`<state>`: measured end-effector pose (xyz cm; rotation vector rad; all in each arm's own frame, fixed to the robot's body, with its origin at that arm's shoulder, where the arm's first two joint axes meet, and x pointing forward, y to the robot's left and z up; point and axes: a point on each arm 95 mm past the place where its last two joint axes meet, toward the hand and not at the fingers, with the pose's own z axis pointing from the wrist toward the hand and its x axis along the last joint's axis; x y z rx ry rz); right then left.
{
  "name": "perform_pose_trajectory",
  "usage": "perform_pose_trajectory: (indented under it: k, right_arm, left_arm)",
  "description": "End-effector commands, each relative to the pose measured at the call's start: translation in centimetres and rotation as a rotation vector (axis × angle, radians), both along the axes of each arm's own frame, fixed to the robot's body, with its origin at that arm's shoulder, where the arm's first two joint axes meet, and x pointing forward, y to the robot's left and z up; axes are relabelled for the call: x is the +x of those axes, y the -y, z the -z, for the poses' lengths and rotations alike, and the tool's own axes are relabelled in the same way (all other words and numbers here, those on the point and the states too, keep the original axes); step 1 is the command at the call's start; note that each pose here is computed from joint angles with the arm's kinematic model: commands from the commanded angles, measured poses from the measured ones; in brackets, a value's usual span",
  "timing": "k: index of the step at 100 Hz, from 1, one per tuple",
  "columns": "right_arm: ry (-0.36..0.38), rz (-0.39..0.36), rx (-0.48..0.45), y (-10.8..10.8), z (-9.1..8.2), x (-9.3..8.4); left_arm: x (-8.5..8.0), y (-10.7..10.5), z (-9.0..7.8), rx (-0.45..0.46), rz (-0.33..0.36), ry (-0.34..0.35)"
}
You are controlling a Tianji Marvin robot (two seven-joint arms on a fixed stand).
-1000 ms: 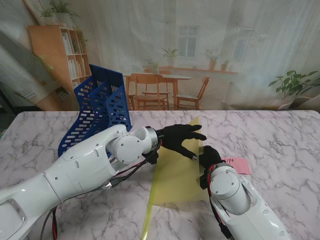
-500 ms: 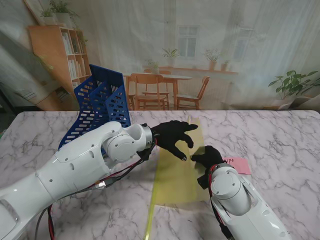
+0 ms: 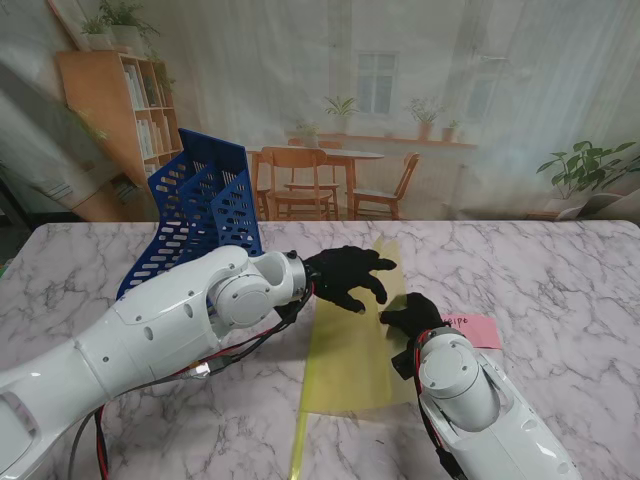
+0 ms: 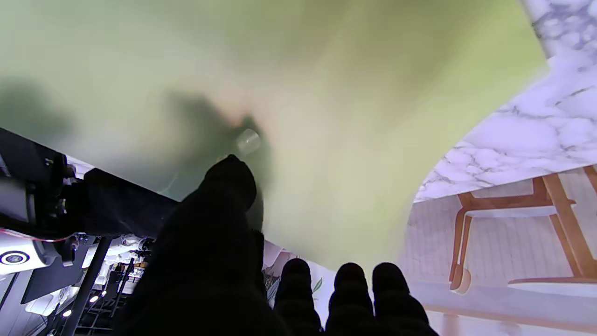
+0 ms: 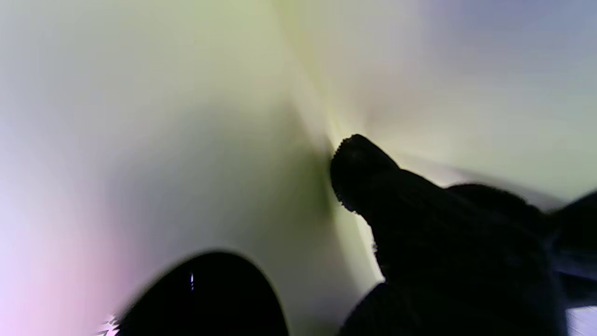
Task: Open the sliding file folder, put the receipt in and insert it into the document holder
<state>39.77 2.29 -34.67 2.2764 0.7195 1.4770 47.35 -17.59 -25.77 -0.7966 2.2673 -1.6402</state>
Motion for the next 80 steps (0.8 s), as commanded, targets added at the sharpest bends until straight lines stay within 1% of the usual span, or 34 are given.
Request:
perform_pose_trajectory:
  k: [1,10,34,42,48,55,69,80]
  right_arm:
    - [-0.001,0.003,0.008,-0.12,-0.17,-0.04]
    - [0.001,0.008,0.012,-0.14,-0.25,0.0]
    - [0.002,0.022,0.018,-0.1,-0.29,0.0]
    - [-0.001,0.024,0.02,-0.15,-0.24,-0.02]
    - [-0.004,0.025,0.021,-0.2,-0.2,-0.02]
    - [-0.006,0.027,0.022,-0.24,-0.19,-0.02]
    - [-0.006,0.03,0.022,-0.22,-0.24,-0.01]
    - [-0.007,0.033,0.024,-0.21,-0.28,0.01]
  left_arm:
    - [-0.05,0.39,0.48,0.002,0.009,-0.005]
    - [-0.12,0.54,0.68,0.004,0.022,0.0]
    - [-0.21,0.08,0.65,0.011,0.075,0.046]
    - [-0.21,0.02,0.66,0.011,0.085,0.043]
    - [-0.13,-0.01,0.65,0.017,0.097,0.053]
    - [-0.08,-0.04,0.73,0.017,0.104,0.045]
    - [-0.04,-0.31,0.86,0.055,0.12,0.037]
    - [0.11,-0.46,1.2,0.079,0.127,0.06]
